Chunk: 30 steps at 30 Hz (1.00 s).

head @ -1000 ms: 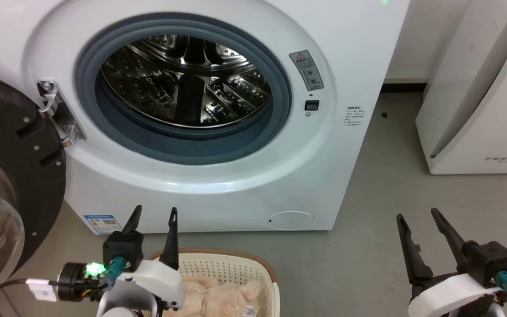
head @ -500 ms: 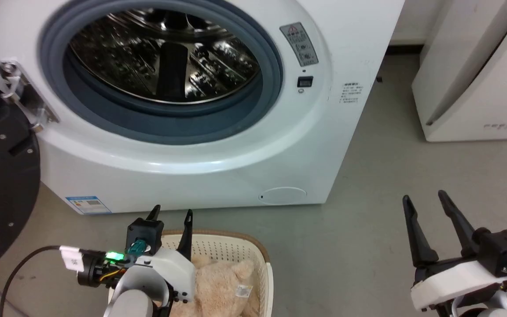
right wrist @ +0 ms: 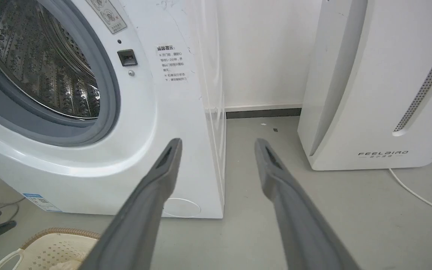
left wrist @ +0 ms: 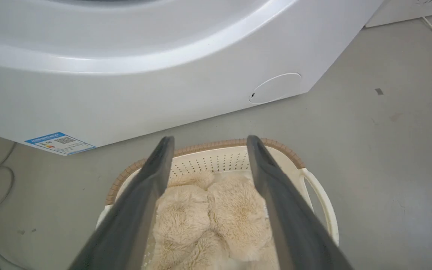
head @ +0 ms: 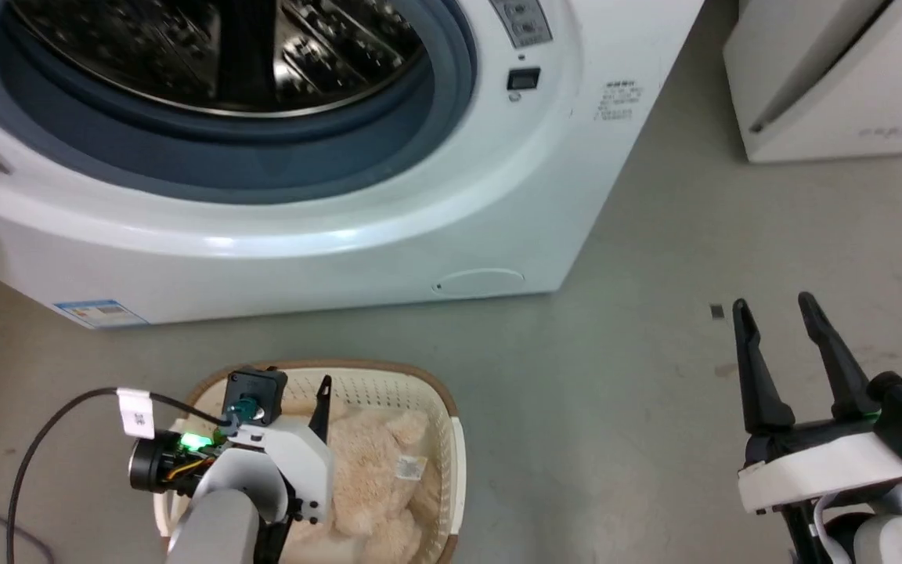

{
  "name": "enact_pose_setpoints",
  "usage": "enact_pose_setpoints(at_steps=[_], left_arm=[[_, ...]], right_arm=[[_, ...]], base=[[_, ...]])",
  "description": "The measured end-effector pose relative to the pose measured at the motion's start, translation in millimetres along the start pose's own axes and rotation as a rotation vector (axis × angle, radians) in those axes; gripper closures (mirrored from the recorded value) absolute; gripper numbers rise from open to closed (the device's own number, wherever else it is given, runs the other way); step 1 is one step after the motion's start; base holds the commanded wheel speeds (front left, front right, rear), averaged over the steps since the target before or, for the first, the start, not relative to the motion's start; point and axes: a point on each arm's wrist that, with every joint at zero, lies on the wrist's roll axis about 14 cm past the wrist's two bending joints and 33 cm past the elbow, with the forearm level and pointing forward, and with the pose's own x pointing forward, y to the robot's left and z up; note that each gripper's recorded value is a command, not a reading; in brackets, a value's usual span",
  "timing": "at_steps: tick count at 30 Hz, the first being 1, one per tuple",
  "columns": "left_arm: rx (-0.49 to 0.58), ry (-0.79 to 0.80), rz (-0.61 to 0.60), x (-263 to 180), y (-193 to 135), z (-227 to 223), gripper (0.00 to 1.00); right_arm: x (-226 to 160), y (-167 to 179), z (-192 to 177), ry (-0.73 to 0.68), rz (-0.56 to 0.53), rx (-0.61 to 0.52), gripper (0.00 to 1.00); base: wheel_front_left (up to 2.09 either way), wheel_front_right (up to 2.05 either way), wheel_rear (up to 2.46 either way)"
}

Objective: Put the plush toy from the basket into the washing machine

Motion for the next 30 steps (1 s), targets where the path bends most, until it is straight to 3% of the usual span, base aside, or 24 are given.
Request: enact_pose_setpoints(at_steps=[17, 19, 30], left_arm=[[0.03, 0.411, -0.106, 55, -15, -112, 0.0], [0.048, 0.518, -0.137, 56, -19, -142, 0.0], [0.041, 0.653, -0.175, 75, -27, -186, 0.0]], right_arm=[[31, -28, -47, 0.072, -0.074, 0.028, 0.0], [36, -34, -57, 0.086, -0.089, 0.038, 0.0], [43, -48, -87, 0.133, -0.13, 0.05, 0.0]], base=[[0.0, 0.0, 0.0], [0.0, 0.0, 0.0], [0.0, 0.0, 0.0]])
